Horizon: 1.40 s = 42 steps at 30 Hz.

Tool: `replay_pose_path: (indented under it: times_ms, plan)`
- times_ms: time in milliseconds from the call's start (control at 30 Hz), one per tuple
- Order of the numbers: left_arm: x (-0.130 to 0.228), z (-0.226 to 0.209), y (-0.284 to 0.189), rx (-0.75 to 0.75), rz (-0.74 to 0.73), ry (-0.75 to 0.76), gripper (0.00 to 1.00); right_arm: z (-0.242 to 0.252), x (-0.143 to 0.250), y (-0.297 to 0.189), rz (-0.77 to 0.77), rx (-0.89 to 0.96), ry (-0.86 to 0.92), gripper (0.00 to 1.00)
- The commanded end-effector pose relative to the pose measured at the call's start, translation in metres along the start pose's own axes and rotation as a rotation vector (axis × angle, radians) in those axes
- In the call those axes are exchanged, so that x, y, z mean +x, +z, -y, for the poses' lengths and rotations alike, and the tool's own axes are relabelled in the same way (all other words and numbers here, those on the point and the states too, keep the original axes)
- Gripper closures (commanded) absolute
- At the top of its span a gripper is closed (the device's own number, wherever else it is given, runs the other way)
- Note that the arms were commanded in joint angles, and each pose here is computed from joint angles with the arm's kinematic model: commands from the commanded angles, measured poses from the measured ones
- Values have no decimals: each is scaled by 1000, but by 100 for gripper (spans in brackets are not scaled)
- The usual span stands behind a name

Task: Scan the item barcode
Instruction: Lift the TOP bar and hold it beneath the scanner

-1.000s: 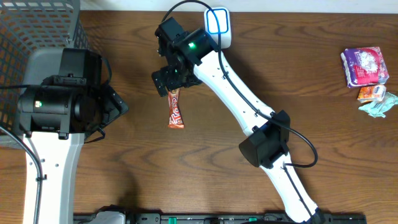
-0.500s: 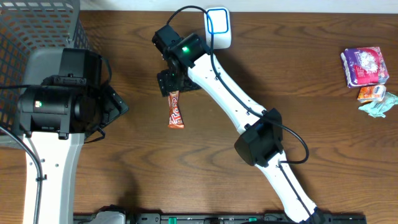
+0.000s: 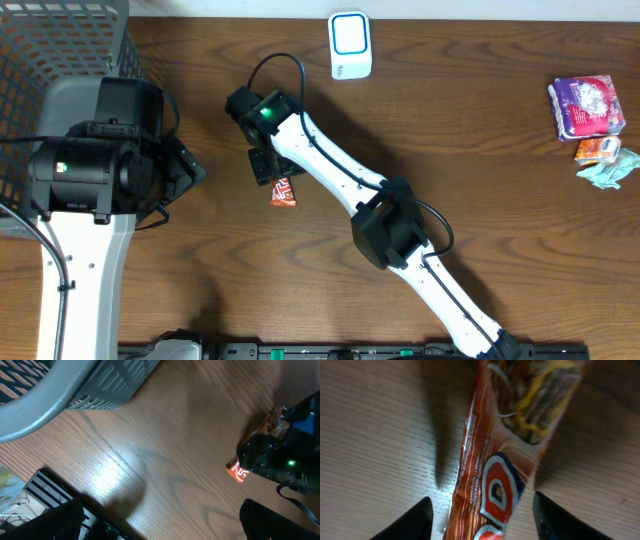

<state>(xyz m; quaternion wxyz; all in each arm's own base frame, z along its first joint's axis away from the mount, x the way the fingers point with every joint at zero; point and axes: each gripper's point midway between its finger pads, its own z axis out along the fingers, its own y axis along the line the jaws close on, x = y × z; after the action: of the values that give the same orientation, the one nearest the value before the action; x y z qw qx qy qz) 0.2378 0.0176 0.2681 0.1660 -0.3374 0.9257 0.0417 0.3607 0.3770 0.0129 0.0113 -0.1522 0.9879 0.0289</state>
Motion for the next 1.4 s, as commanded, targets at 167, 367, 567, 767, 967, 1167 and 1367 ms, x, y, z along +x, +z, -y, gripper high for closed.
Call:
replay_pose_path:
  times_ms: [167, 367, 567, 767, 967, 1167, 1367]
  plan:
    - [-1, -5, -2, -8, 12, -15, 1, 4, -4, 1, 26, 37, 6, 55]
    - [-1, -5, -2, -8, 12, -15, 1, 8, -1, 12, 5, 55, 9, 61]
    - [-1, -5, -2, -8, 12, -15, 1, 10, -1, 13, 5, 66, 9, 73]
    - [-1, -5, -2, -8, 12, -15, 1, 10, -2, 13, 4, 67, 10, 99]
    - [-1, -5, -2, -8, 12, -15, 1, 14, -6, 11, 16, 66, 19, 99]
    - [-1, -5, -2, -8, 12, -15, 1, 39, -23, -13, 53, 50, 67, 99]
    - [-1, -5, -2, -8, 12, -15, 1, 72, -48, -68, 158, 15, 80, 99]
